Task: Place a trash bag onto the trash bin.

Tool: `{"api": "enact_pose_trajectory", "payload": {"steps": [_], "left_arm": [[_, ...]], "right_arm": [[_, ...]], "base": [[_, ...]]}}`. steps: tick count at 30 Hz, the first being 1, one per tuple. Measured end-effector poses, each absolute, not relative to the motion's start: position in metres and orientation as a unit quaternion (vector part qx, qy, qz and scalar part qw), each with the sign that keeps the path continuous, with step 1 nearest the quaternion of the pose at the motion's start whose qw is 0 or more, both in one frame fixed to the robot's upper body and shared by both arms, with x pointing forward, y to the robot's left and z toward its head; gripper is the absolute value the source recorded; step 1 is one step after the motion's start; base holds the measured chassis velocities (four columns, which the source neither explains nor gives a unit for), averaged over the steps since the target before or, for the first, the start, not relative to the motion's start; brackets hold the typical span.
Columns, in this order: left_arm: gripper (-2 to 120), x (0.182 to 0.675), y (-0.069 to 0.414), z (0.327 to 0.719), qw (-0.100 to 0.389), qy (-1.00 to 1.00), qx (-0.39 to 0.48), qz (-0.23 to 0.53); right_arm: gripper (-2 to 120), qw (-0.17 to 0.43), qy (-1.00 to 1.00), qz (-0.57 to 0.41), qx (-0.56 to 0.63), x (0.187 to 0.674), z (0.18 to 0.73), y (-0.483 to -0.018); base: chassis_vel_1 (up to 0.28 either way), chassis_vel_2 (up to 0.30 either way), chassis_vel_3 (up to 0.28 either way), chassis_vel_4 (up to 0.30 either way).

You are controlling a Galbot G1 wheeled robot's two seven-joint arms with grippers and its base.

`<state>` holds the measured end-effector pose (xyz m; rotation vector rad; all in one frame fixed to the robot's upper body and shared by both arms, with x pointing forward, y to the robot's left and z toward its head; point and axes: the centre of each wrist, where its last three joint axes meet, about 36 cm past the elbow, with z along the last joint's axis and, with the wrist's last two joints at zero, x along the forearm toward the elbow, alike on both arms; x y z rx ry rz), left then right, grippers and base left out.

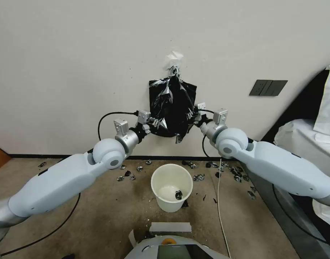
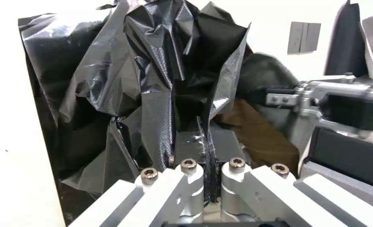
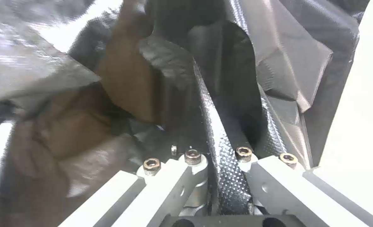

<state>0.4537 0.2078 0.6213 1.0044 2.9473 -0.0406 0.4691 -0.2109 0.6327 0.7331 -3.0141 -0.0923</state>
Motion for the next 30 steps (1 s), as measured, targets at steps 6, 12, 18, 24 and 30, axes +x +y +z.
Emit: {"api": "enact_pose_trajectory", "payload": {"steps": [6,12,18,24,30], "left_arm": [[0,0.454,0.209,0.621,0.019,0.947,0.32,-0.02],[0,0.453,0.218,0.617,0.027,0.944,0.328,-0.035],[0,0.451,0.226,0.614,0.038,0.938,0.34,-0.05],[0,0.448,0.234,0.607,0.042,0.934,0.349,-0.063],[0,0.443,0.242,0.599,0.054,0.929,0.357,-0.083]], "right_arm": [[0,0.002,-0.965,-0.076,0.253,0.464,0.64,-0.215],[0,-0.022,-0.955,-0.133,0.264,0.458,0.645,-0.222],[0,-0.037,-0.945,-0.176,0.272,0.451,0.642,-0.227],[0,-0.053,-0.937,-0.205,0.278,0.442,0.634,-0.236],[0,-0.066,-0.93,-0.226,0.281,0.435,0.625,-0.237]], "base": [[0.0,0.0,0.0,0.0],[0.0,0.0,0.0,0.0],[0.0,0.0,0.0,0.0],[0.0,0.0,0.0,0.0],[0.0,0.0,0.0,0.0]]}}
